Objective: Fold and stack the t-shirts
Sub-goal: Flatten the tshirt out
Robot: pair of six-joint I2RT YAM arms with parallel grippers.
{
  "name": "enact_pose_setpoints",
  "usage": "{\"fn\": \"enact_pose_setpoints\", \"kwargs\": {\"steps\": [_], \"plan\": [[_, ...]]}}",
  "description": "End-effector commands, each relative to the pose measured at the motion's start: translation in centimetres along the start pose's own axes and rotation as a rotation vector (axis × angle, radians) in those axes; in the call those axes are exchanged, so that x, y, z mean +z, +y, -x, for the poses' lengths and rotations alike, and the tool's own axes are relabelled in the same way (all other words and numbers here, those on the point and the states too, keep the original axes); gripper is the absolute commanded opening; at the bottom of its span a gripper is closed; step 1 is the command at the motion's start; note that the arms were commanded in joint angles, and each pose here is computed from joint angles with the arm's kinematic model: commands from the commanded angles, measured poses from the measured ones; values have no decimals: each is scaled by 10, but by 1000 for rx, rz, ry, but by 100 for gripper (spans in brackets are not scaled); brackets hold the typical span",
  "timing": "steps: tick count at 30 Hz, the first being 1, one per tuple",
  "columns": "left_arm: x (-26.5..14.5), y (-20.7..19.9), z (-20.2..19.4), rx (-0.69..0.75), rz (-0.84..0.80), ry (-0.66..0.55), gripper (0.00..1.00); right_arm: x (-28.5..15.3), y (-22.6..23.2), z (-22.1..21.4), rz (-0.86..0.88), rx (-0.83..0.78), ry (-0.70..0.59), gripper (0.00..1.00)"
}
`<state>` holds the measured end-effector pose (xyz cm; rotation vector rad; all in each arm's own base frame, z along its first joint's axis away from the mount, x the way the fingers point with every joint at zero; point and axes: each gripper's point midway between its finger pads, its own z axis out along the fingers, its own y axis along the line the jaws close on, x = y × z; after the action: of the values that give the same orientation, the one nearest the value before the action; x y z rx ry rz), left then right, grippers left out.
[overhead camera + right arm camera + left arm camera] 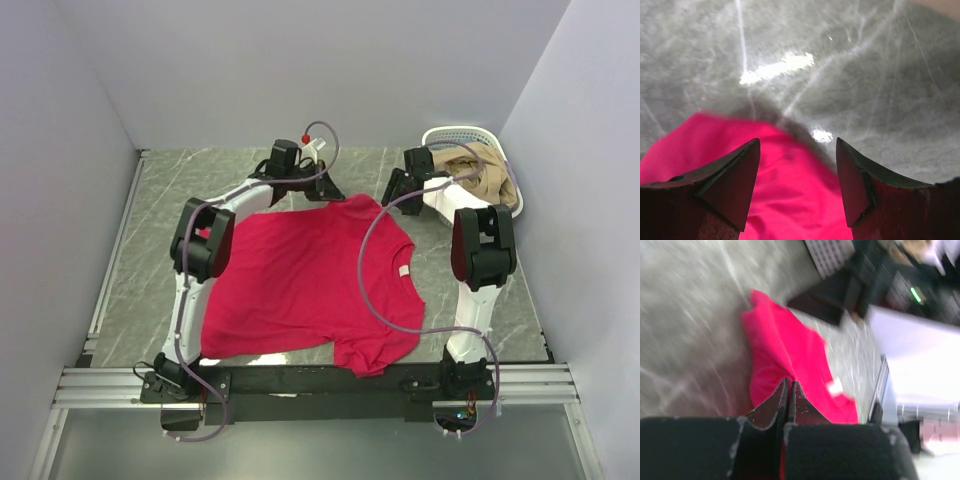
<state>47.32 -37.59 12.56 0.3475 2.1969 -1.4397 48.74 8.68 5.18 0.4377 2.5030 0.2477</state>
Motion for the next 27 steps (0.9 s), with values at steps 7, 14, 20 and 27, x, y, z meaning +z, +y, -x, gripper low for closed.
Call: {"fn": "enact_pose_setpoints", "kwargs": {"steps": [7, 14, 20, 27], "plan": [[-17, -58, -129, 203, -112, 305, 2, -46, 2, 29, 17, -13, -105, 69], [-12, -41, -208, 155, -38, 432, 10, -63, 2, 19, 39, -26, -92, 68], [-22, -10, -262, 155, 179, 532, 44, -78, 0, 2, 58, -47, -49, 68], [-35, -16, -235, 157, 286, 323, 74, -93, 13, -31, 151, -72, 41, 67]]}}
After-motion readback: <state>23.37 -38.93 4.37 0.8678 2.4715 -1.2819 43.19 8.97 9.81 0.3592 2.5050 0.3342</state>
